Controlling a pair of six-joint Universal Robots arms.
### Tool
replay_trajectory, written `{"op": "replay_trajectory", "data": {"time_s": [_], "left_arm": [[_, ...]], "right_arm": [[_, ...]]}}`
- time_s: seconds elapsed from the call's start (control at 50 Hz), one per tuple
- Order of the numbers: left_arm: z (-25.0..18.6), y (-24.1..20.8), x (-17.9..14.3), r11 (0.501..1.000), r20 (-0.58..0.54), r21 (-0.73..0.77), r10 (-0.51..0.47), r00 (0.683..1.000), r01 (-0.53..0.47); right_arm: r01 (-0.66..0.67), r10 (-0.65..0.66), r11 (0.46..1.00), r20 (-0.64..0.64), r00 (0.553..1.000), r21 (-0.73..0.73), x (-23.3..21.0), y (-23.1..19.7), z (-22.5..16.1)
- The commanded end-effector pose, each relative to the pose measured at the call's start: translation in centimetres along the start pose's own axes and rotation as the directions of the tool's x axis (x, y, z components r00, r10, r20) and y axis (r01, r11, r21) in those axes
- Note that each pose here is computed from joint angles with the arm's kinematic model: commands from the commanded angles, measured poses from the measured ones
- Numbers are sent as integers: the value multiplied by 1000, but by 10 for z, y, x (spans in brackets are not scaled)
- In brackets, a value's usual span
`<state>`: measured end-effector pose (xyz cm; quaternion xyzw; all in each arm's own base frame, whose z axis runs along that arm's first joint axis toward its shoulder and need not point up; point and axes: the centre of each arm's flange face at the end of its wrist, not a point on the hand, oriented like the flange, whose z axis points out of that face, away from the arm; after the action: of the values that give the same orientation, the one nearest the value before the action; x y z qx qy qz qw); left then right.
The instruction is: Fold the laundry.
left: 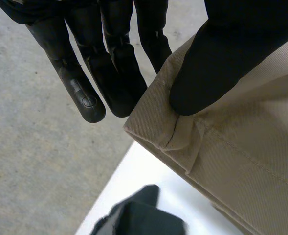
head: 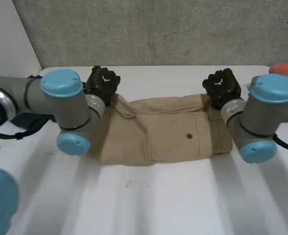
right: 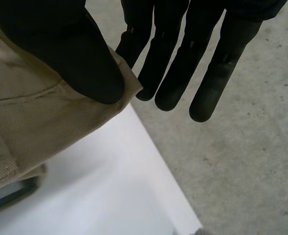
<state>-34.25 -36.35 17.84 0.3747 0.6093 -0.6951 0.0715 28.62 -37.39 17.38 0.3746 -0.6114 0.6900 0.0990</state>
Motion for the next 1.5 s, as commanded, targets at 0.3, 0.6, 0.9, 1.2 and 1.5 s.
{"op": "replay_trajectory", "data": {"time_s": [0.3, 0.6, 0.9, 1.2, 1.5], "left_arm": [[-36, -26, 1, 995, 13, 90, -49, 999, 48], [-92, -26, -2, 980, -46, 33, -193, 980, 195], [-92, -28, 3, 975, -59, 38, -216, 975, 219], [-102, -40, -4, 972, -56, 56, -223, 973, 226], [-115, -40, -23, 962, -21, 53, -269, 963, 269]], "right_arm": [[-136, 143, 989, 141, 980, -55, 27, -41, -47], [-246, 342, 899, 233, 910, -361, 33, 30, -85], [-247, 316, 925, 226, 921, -290, 3, 65, -62], [-249, 275, 920, 47, 960, -304, 68, 74, -65], [17, -19, 1000, 177, 984, 11, 47, -19, -62]]}}
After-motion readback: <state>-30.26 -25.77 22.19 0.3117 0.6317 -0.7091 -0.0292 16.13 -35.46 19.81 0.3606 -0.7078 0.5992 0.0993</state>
